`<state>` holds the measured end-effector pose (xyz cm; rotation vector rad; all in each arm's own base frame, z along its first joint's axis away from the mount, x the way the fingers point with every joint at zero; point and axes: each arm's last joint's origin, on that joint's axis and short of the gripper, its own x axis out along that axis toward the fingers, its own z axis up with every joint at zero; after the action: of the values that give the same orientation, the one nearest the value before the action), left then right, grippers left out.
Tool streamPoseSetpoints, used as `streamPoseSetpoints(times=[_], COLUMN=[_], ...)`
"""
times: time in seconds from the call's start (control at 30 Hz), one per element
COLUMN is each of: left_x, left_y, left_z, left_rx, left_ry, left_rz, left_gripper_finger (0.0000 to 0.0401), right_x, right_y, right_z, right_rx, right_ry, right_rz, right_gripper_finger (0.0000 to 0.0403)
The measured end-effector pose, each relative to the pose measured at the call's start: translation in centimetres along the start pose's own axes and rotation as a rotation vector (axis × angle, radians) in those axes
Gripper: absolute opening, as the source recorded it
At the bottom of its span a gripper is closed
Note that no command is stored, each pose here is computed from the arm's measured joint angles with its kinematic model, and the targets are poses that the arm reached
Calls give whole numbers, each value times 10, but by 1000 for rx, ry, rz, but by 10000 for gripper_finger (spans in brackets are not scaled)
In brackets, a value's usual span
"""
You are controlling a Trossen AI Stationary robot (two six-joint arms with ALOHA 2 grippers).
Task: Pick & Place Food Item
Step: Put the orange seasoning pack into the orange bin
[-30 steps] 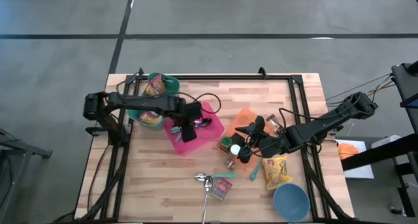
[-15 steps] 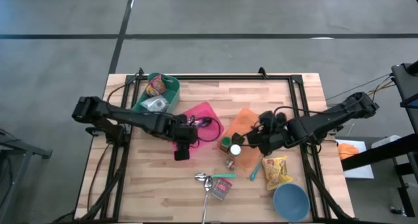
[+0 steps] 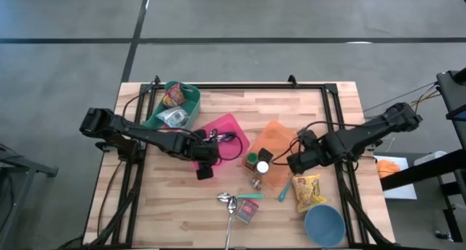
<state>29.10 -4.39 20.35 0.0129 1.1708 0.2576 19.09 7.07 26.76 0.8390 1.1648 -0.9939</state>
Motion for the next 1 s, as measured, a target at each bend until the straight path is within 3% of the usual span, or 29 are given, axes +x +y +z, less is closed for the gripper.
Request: streamPoseSetpoints(times=[0.37, 0.47, 0.63, 0.8, 1.0], left_x=[2, 1, 0, 0, 0], left_y=[0, -1, -3, -3, -3], left_z=[2, 6, 13, 13, 15], left_rx=[27, 52, 92, 126, 152], left_ry=[-45, -88, -150, -158, -170], left_rz=[18, 11, -2, -4, -4], left_gripper_finger=[165, 165, 165, 165, 165], right_x=[7, 8, 16, 28, 42], right_y=[-7, -12, -28, -35, -34], right_z=[-28, -31, -23, -9, 12], right_rx=[58, 94, 136, -39, -206], right_ry=[179, 113, 26, 70, 116], right_rz=[-57, -93, -249, -328, -299], right_gripper_finger=[208, 208, 208, 208, 208])
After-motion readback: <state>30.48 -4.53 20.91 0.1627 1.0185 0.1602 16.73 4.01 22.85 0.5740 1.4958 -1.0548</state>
